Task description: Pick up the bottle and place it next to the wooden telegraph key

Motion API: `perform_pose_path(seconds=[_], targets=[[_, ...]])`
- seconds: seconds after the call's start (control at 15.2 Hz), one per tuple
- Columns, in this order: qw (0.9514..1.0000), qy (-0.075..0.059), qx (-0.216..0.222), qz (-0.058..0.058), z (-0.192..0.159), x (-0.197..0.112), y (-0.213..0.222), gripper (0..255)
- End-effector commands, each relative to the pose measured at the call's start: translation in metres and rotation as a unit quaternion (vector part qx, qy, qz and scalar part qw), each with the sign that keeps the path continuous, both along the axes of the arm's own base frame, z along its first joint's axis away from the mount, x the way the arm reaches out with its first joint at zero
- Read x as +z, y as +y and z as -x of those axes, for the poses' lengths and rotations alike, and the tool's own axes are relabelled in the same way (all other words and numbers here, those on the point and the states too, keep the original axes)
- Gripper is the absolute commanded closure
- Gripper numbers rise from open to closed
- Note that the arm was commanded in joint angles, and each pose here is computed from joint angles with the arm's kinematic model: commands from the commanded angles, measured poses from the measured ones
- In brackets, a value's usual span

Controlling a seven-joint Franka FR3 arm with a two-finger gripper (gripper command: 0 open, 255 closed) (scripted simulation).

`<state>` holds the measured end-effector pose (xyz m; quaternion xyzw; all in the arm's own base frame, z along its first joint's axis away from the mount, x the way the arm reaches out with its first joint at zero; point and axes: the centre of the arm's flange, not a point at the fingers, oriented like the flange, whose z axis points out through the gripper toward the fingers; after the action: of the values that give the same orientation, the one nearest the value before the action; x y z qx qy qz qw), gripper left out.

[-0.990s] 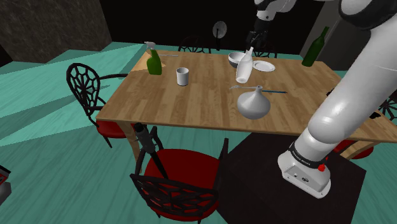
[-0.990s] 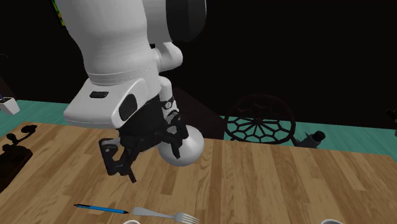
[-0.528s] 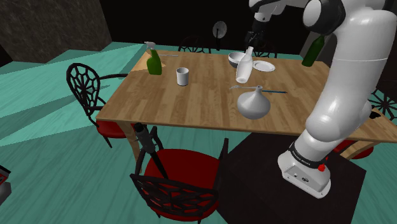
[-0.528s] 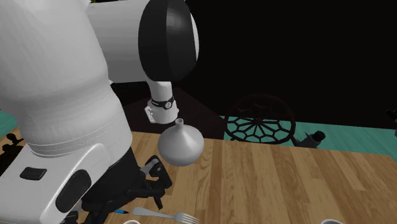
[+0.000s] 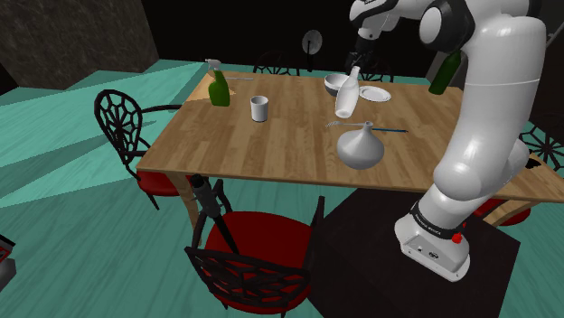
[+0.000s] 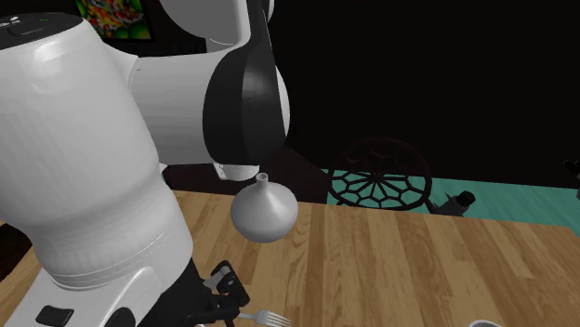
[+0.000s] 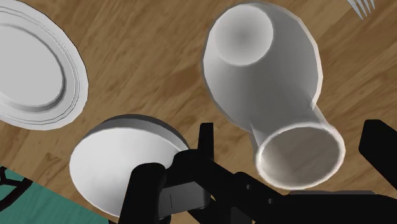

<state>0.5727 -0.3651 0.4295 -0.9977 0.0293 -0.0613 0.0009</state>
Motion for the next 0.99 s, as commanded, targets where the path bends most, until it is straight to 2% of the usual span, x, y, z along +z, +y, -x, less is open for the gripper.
perform_pose_path(seconds=[0.0, 0.46, 0.53, 0.92], targets=[[1.0, 0.0, 0.0, 0.0, -0.001, -0.0081, -0.0005, 0], [1.0, 0.0, 0.0, 0.0, -0.0011, -0.0081, -0.0005, 0], [1.0, 0.0, 0.0, 0.0, -0.0011, -0.0081, -0.0005, 255], [1.0, 0.0, 0.0, 0.0, -0.0011, -0.0081, -0.0005, 255]])
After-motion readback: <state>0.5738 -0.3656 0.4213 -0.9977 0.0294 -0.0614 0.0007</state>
